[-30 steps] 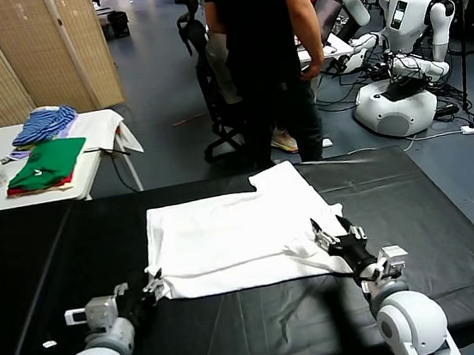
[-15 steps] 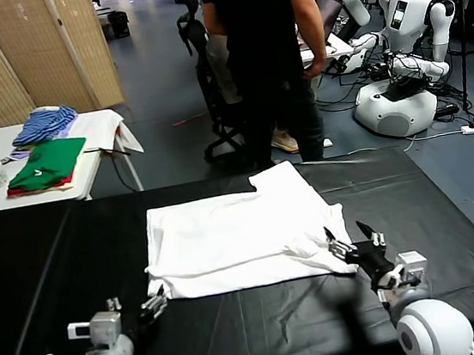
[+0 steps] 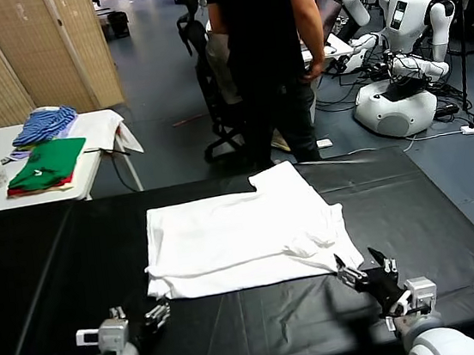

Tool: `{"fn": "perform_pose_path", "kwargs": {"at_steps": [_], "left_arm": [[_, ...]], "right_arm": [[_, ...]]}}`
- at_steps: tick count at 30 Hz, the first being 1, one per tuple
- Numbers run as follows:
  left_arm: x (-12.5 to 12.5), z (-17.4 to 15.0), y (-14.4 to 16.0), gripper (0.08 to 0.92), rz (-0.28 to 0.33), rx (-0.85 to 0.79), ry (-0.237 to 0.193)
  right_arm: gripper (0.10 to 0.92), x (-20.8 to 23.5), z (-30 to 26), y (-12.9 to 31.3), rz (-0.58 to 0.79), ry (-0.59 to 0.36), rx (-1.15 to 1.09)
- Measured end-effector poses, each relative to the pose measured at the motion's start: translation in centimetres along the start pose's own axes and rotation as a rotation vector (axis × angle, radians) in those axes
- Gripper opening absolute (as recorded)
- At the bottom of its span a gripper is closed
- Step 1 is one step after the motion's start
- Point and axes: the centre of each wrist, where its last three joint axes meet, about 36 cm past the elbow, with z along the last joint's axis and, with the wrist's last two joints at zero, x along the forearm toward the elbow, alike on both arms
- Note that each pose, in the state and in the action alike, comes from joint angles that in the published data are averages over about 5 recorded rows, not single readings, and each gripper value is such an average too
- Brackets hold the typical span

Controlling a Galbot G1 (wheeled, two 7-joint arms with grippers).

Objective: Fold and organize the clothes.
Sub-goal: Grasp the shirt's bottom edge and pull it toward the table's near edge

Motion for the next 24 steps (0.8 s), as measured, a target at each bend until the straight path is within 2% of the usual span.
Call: {"fn": "perform_pose_path", "kwargs": {"at_steps": [9, 17, 20, 24], "left_arm": [[-0.7, 0.1, 0.0, 0.902, 0.007, -0.001, 0.002], [-1.1, 0.3, -0.5, 0.827, 0.039, -0.006, 0.022], [-1.0, 0.5, -0.5, 0.769, 0.046, -0.012, 0.03], [-0.9, 0.5, -0.5, 0.637, 0.052, -0.018, 0.034]], "right_arm": [[0.907, -0.6, 0.3, 0.1, -0.003, 0.008, -0.006], [0.894, -0.5, 0.9, 0.2, 0.0, 0.026, -0.008], [0.828, -0.6, 1.0, 0.2, -0.001, 0.029, -0.008], [0.613, -0.7, 1.1, 0.3, -0.001, 0.031, -0.008]]}}
